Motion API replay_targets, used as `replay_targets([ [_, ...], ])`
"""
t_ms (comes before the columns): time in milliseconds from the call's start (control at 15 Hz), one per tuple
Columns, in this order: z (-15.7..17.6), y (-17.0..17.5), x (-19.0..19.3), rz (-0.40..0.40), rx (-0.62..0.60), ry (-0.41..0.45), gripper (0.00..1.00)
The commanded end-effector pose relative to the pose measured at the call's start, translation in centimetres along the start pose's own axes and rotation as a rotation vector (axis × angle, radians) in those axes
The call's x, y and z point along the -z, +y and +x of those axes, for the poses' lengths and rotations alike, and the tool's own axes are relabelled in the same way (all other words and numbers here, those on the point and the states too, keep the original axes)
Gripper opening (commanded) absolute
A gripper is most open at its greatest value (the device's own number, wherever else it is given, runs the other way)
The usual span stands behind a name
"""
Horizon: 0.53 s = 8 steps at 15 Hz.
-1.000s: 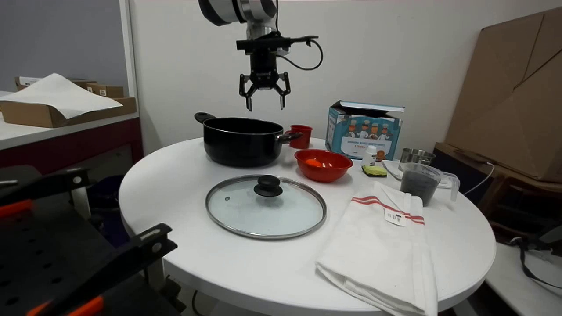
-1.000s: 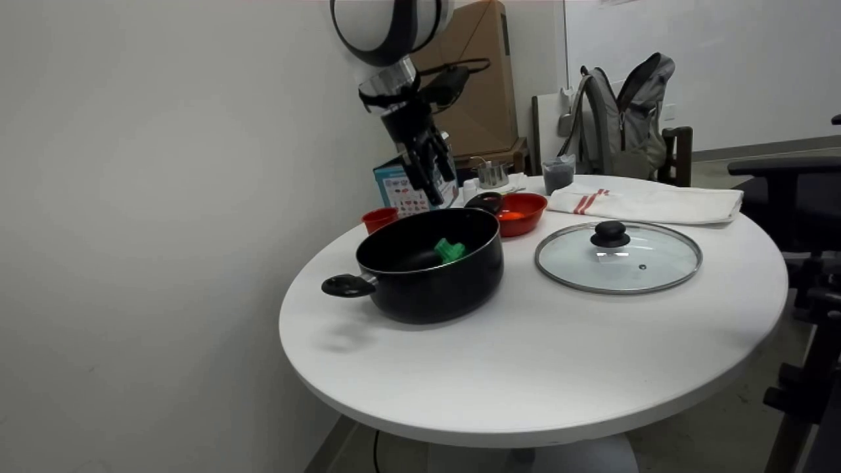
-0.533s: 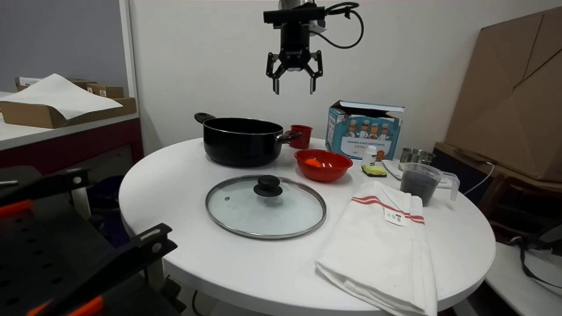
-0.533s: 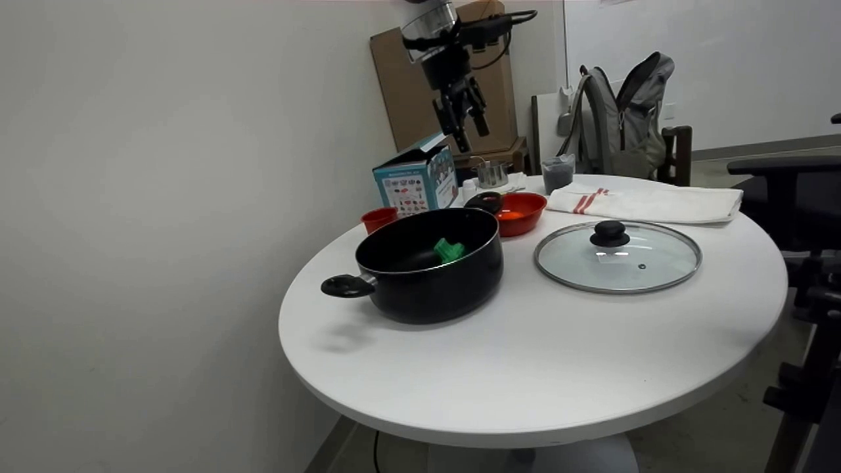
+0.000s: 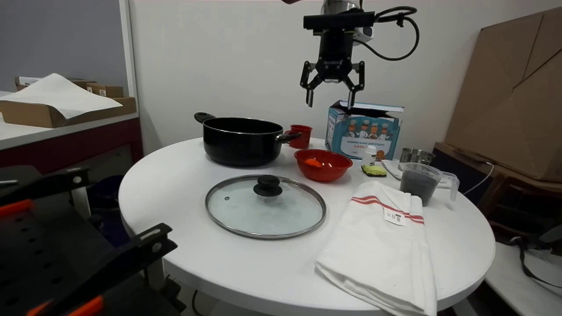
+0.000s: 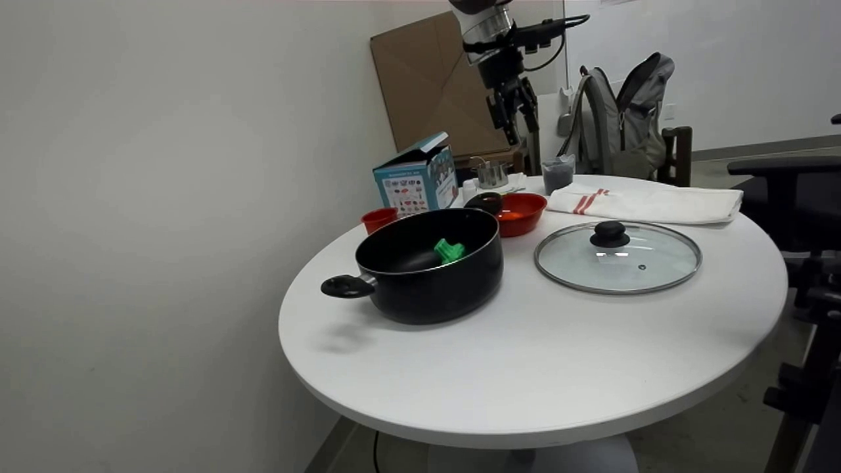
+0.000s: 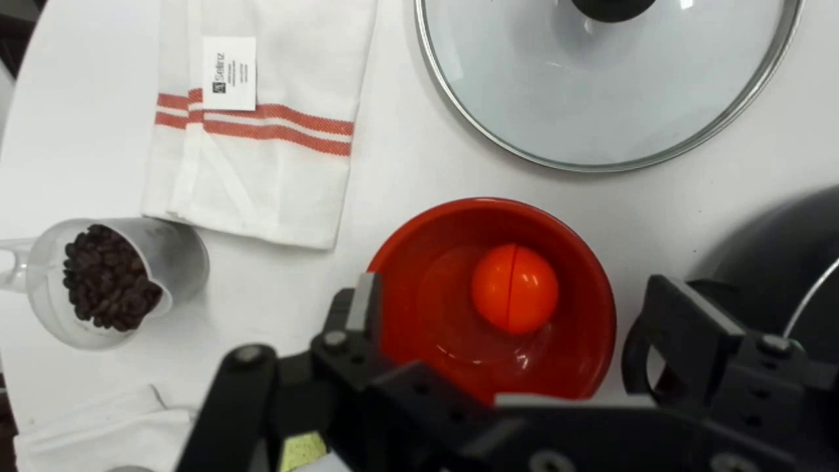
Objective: Pick the items in the bowl and put it in the pot
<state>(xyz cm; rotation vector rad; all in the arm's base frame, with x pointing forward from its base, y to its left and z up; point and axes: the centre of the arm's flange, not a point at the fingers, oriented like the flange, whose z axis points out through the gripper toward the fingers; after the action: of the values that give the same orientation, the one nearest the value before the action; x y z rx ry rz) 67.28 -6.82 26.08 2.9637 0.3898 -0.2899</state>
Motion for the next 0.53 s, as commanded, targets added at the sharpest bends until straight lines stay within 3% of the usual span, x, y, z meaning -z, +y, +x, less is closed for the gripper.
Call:
replay_targets([
  [0, 0.6, 0.9, -1.4, 0.041, 0.010, -0.022, 1.00],
  [467, 1.5, 1.8, -5.1, 0.081, -0.010, -0.047, 1.00],
])
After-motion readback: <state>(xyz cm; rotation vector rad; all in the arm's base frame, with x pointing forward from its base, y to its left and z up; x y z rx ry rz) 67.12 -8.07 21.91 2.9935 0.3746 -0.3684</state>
